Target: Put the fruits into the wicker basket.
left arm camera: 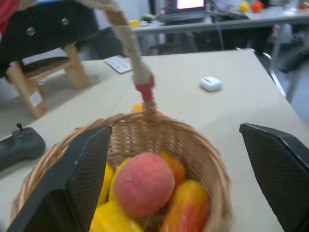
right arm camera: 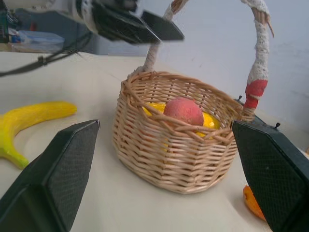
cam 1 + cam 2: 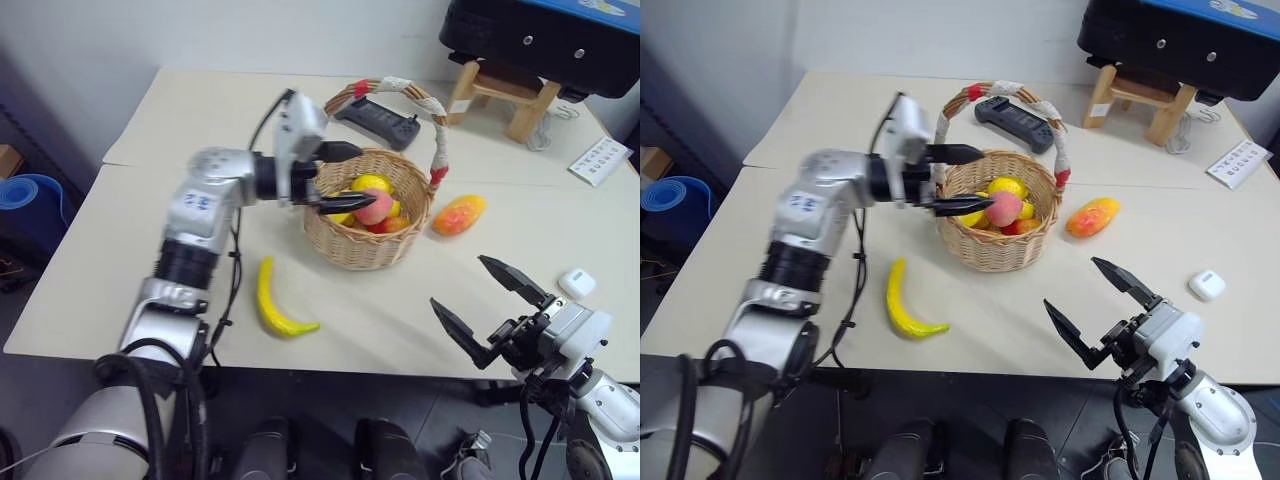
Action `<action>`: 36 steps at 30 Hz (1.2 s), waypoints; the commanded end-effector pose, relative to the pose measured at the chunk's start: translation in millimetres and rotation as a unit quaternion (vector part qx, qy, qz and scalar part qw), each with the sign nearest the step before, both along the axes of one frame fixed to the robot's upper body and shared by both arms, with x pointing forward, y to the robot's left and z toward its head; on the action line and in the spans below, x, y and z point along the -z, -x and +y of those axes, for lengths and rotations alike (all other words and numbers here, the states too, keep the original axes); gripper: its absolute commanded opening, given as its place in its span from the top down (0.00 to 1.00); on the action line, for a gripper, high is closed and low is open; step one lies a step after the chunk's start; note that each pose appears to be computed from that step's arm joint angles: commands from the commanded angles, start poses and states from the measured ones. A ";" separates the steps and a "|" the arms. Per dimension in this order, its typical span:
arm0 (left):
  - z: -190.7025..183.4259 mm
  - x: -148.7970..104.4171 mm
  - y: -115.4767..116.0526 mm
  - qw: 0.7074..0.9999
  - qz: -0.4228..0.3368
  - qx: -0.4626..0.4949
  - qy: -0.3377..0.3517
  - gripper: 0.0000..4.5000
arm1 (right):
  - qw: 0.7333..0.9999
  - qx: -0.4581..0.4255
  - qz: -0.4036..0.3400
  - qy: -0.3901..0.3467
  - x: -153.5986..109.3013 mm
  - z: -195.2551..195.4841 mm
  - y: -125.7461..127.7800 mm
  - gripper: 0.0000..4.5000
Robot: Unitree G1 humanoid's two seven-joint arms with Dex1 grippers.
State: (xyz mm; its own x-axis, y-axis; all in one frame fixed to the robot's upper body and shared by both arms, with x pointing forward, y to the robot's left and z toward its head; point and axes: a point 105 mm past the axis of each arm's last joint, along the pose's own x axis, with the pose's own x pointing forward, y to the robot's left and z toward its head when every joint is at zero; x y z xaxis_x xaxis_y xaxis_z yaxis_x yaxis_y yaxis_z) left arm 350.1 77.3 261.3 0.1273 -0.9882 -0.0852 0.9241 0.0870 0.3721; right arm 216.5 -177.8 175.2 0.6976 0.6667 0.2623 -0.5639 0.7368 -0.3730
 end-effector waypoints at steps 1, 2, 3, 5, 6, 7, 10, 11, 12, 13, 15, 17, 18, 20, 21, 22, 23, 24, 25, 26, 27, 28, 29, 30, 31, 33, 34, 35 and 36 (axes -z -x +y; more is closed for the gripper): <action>56.5 -6.6 23.5 0.999 -0.019 0.028 0.004 0.01 | 0.999 -0.043 -0.004 0.015 -6.0 2.8 3.9 0.00; 71.9 -6.7 20.6 1.000 -0.005 0.002 0.009 0.01 | 0.998 -0.054 0.000 0.021 -4.9 3.9 4.2 0.00; 87.5 -3.5 19.1 1.000 0.018 -0.022 0.002 0.01 | 0.998 -0.063 0.004 0.028 -4.0 4.7 4.4 0.00; 142.3 26.2 23.0 0.992 0.066 -0.089 -0.065 0.01 | 0.995 -0.092 0.012 0.045 -2.1 9.2 5.2 0.00; 167.5 38.3 27.5 0.985 0.087 -0.122 -0.088 0.01 | 0.993 -0.104 0.016 0.049 -2.0 11.4 5.3 0.00; 184.9 45.8 31.7 0.979 0.099 -0.145 -0.100 0.01 | 0.992 -0.111 0.019 0.050 -1.8 12.7 5.3 0.00; 223.7 66.2 44.6 0.967 0.099 -0.193 -0.132 0.01 | 0.990 -0.121 0.033 0.060 2.0 16.4 5.8 0.00; 230.6 72.2 48.5 0.965 0.091 -0.198 -0.147 0.01 | 0.990 -0.121 0.036 0.060 3.2 17.5 5.5 0.00; 234.8 77.1 51.4 0.963 0.085 -0.199 -0.159 0.01 | 0.990 -0.121 0.039 0.061 4.7 19.1 5.5 0.00; 236.0 79.2 52.5 0.963 0.079 -0.197 -0.165 0.01 | 0.990 -0.123 0.041 0.062 5.8 20.7 5.6 0.00; 226.9 78.0 51.2 0.968 0.066 -0.175 -0.166 0.01 | 0.989 -0.128 0.047 0.064 7.9 23.6 6.2 0.00; 199.9 72.0 48.6 0.977 0.037 -0.118 -0.171 0.01 | 0.988 -0.133 0.053 0.064 8.8 25.6 6.2 0.00; 180.9 69.8 49.4 0.980 0.017 -0.076 -0.183 0.01 | 0.987 -0.135 0.054 0.065 8.9 26.3 5.9 0.00; 142.2 63.6 55.0 0.979 -0.016 0.007 -0.204 0.01 | 0.987 -0.137 0.056 0.067 8.0 27.7 4.5 0.00; 122.1 59.3 57.5 0.977 -0.020 0.043 -0.206 0.01 | 0.986 -0.138 0.057 0.068 7.0 28.2 3.1 0.00; 102.8 57.0 61.9 0.972 -0.032 0.082 -0.217 0.01 | 0.986 -0.139 0.057 0.069 5.9 28.6 1.6 0.00; 89.5 59.0 66.9 0.963 -0.040 0.114 -0.239 0.01 | 0.986 -0.139 0.056 0.069 4.9 28.8 0.3 0.00; 80.9 63.9 70.6 0.951 -0.053 0.139 -0.271 0.01 | 0.986 -0.139 0.056 0.069 4.0 29.1 -1.0 0.00; 76.0 69.7 74.3 0.937 -0.065 0.162 -0.302 0.01 | 0.986 -0.140 0.056 0.071 3.3 29.3 -2.1 0.00; 71.5 75.0 76.7 0.926 -0.065 0.180 -0.326 0.01 | 0.986 -0.139 0.056 0.075 2.4 28.5 -4.3 0.00; 68.8 79.6 77.5 0.914 -0.069 0.194 -0.350 0.01 | 0.986 -0.135 0.055 0.077 1.1 26.8 -7.1 0.00; 66.7 83.5 78.6 0.903 -0.072 0.209 -0.368 0.01 | 0.987 -0.130 0.054 0.078 -0.3 24.9 -9.7 0.00; 64.9 86.3 77.9 0.897 -0.070 0.217 -0.380 0.01 | 0.987 -0.126 0.053 0.079 -1.4 23.1 -11.6 0.00; 65.1 90.9 76.6 0.887 -0.064 0.222 -0.400 0.01 | 0.988 -0.125 0.052 0.080 -1.9 21.9 -12.2 0.00; 66.8 96.5 76.2 0.874 -0.060 0.232 -0.422 0.01 | 0.988 -0.124 0.053 0.081 -2.2 21.6 -12.6 0.00; 70.7 105.2 72.9 0.857 -0.052 0.238 -0.455 0.01 | 0.988 -0.123 0.054 0.081 -2.4 21.8 -11.7 0.00; 72.5 109.2 70.7 0.849 -0.050 0.240 -0.468 0.01 | 0.988 -0.122 0.054 0.080 -2.2 22.1 -10.9 0.00; 72.1 113.8 65.8 0.843 -0.057 0.240 -0.478 0.01 | 0.988 -0.118 0.054 0.078 -1.6 21.9 -9.7 0.00; 70.0 119.5 61.6 0.839 -0.060 0.240 -0.484 0.01 | 0.989 -0.115 0.055 0.077 -0.4 22.0 -8.3 0.00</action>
State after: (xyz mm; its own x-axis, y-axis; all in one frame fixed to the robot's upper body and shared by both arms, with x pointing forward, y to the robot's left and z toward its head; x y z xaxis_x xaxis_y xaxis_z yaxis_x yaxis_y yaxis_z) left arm 292.7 141.4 148.0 -0.1348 -0.5056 -0.8522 0.7582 -0.6063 0.2398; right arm 229.1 -156.5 167.0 0.5397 0.8403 0.0502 -0.7725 0.5181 -0.3673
